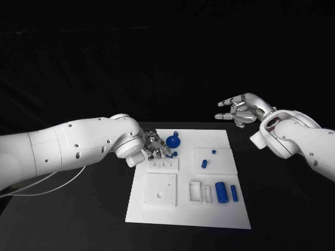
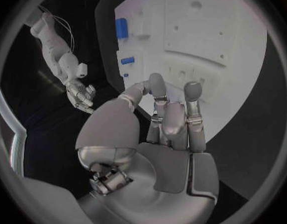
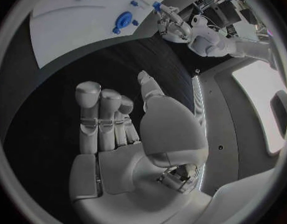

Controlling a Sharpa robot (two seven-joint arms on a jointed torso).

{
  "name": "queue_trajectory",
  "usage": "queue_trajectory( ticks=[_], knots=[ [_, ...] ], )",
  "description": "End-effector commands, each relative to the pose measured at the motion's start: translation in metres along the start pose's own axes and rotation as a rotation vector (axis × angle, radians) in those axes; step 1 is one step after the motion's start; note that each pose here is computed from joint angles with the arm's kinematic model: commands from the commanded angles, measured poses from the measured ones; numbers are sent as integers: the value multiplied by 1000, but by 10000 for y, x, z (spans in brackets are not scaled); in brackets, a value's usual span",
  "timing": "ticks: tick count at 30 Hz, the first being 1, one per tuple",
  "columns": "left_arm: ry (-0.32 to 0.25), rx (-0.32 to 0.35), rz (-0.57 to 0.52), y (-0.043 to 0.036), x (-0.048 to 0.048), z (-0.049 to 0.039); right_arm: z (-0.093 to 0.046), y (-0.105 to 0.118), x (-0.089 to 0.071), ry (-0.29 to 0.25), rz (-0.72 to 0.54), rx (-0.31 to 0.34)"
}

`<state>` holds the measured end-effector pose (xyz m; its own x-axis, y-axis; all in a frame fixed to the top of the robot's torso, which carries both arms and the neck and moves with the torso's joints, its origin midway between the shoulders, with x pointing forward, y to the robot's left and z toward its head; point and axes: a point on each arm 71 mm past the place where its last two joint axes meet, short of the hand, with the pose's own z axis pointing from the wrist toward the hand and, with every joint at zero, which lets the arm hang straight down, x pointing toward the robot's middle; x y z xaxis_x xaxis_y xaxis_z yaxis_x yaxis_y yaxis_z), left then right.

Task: Assemble the parts on the task board

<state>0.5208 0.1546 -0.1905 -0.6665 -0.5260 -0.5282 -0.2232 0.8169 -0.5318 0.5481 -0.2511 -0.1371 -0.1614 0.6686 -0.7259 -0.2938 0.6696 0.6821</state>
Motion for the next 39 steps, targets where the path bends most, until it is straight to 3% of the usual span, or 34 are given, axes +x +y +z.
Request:
queue_trajectory(
  ticks=[1, 11, 23, 39],
  knots=[
    [-19, -5, 23, 6, 16, 18, 7, 17, -4, -11, 12, -14],
    [-28, -17, 44, 54, 39, 58, 18, 14, 2, -13, 13, -11],
    [-46, -17, 75, 85, 41, 46, 31, 2, 11, -10, 13, -6],
    [-3, -40, 99, 162, 70, 42, 43, -14, 19, -6, 11, 3]
  ],
)
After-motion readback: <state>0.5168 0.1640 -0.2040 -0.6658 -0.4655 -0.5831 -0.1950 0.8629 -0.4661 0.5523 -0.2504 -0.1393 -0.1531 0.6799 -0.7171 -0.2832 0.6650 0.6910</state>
